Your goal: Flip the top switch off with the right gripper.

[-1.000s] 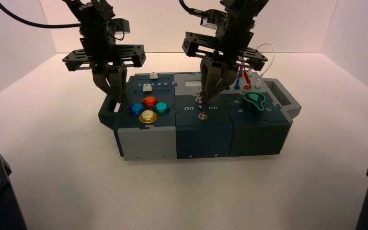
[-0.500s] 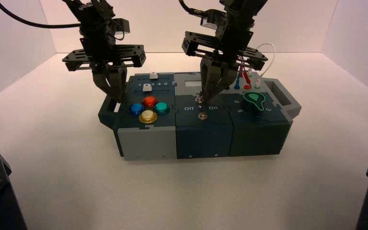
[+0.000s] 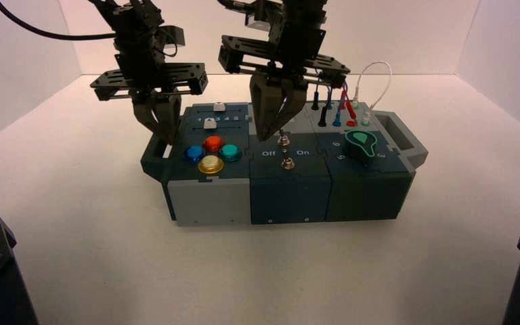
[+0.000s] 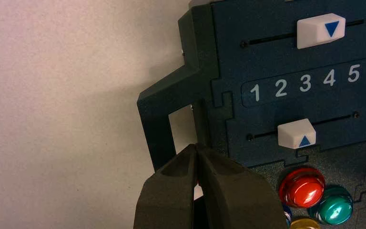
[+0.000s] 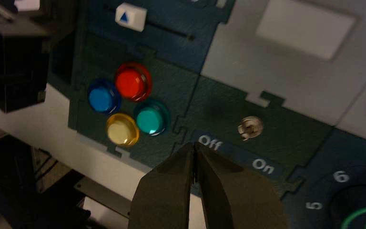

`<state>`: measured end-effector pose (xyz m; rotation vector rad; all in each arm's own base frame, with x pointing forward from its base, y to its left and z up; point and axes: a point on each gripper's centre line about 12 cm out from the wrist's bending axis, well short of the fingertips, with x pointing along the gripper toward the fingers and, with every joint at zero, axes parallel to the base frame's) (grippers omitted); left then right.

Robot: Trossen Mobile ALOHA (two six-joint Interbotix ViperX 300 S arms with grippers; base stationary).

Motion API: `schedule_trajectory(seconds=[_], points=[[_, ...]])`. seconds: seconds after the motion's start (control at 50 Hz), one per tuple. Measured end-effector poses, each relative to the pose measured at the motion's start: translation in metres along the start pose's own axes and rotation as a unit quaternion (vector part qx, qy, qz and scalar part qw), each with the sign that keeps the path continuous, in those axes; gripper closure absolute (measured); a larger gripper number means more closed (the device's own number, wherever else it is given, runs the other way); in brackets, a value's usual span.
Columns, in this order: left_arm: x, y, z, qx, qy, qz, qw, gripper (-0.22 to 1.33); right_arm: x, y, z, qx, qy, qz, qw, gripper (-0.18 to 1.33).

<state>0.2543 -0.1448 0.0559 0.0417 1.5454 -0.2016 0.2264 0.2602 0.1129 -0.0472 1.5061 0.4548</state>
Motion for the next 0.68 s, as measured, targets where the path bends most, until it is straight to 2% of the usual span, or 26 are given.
schedule_trajectory(seconds=[0.08, 0.16, 0.22, 0.32, 0.48, 0.68], points=[[0.0, 0.0, 0.0, -0.001, -0.002, 0.0, 1.0, 1.28, 0.002, -0.003, -0.004, -0.001, 0.0, -0.004, 1.0, 1.29], [0.001, 0.0, 0.0, 0.0, -0.003, 0.0, 1.0, 1.28, 0.002, -0.014, -0.009, -0.002, 0.002, -0.015, 0.9999, 1.29], [0.001, 0.0, -0.001, 0.0, -0.004, 0.0, 1.0, 1.28, -0.003, -0.026, -0.016, -0.009, -0.002, -0.03, 0.9995, 1.29], [0.001, 0.0, 0.0, -0.001, -0.006, -0.001, 1.0, 1.28, -0.01, -0.035, -0.021, -0.02, -0.009, -0.042, 0.9989, 1.29], [0.001, 0.0, 0.001, -0.002, -0.011, -0.002, 0.9999, 1.28, -0.019, -0.039, -0.028, -0.048, -0.011, -0.057, 0.9972, 1.29], [0.001, 0.0, 0.001, -0.006, -0.013, -0.003, 0.9999, 1.28, -0.024, -0.04, -0.033, -0.056, -0.011, -0.059, 0.9966, 1.29]])
